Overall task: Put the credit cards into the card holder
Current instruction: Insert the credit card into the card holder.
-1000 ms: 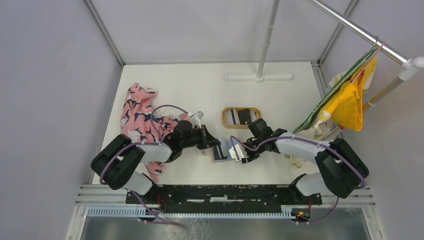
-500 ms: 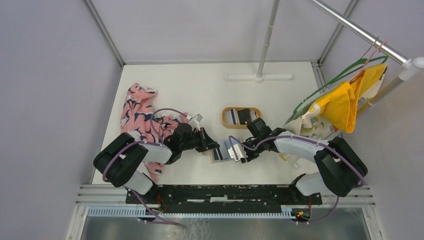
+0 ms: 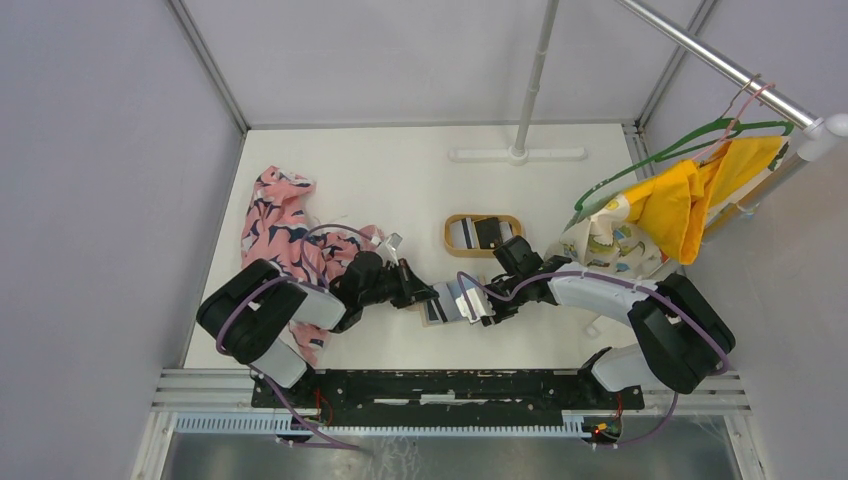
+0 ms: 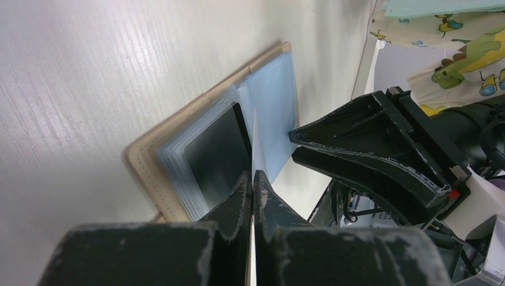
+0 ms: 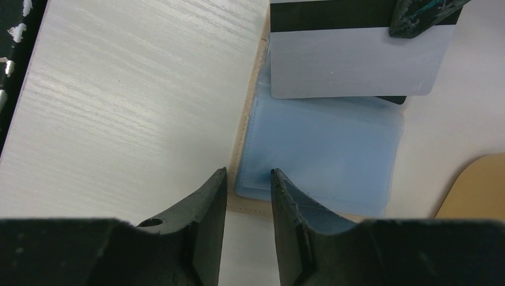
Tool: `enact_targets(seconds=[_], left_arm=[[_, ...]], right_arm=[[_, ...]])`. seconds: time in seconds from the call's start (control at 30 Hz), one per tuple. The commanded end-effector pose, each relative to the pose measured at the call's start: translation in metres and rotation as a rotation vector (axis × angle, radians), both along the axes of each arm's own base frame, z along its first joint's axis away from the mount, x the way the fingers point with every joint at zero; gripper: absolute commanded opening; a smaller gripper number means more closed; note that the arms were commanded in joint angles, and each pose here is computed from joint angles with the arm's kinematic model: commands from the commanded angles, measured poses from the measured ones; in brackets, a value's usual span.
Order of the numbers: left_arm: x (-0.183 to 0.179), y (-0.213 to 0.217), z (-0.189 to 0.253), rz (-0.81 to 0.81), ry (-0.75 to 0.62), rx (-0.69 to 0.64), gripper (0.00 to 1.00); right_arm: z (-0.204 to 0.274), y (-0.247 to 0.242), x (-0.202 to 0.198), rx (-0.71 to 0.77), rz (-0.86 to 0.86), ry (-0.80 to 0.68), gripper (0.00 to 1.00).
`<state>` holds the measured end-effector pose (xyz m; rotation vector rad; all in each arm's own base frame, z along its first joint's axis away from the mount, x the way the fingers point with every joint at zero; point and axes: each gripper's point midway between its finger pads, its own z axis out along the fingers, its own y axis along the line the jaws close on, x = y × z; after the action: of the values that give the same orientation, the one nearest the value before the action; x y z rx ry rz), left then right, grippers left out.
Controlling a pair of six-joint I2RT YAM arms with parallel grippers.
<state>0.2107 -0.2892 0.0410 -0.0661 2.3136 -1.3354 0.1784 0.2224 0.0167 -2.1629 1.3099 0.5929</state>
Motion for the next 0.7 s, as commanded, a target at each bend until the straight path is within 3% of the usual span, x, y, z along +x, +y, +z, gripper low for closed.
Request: enact_targets(seconds=[0.0, 0.67], left_arm=[[0.009, 0.001, 0.006, 0.051, -0.01, -0.032, 0.02], [0.007, -0.002, -0.008, 0.06, 0.056, -0.002, 0.02]], right_arm=[[0.001, -0.001, 0.004, -0.026, -0.001, -0.01, 0.39], [0.001, 0.0, 0.004, -0.025, -0.004, -0.007, 0.39]])
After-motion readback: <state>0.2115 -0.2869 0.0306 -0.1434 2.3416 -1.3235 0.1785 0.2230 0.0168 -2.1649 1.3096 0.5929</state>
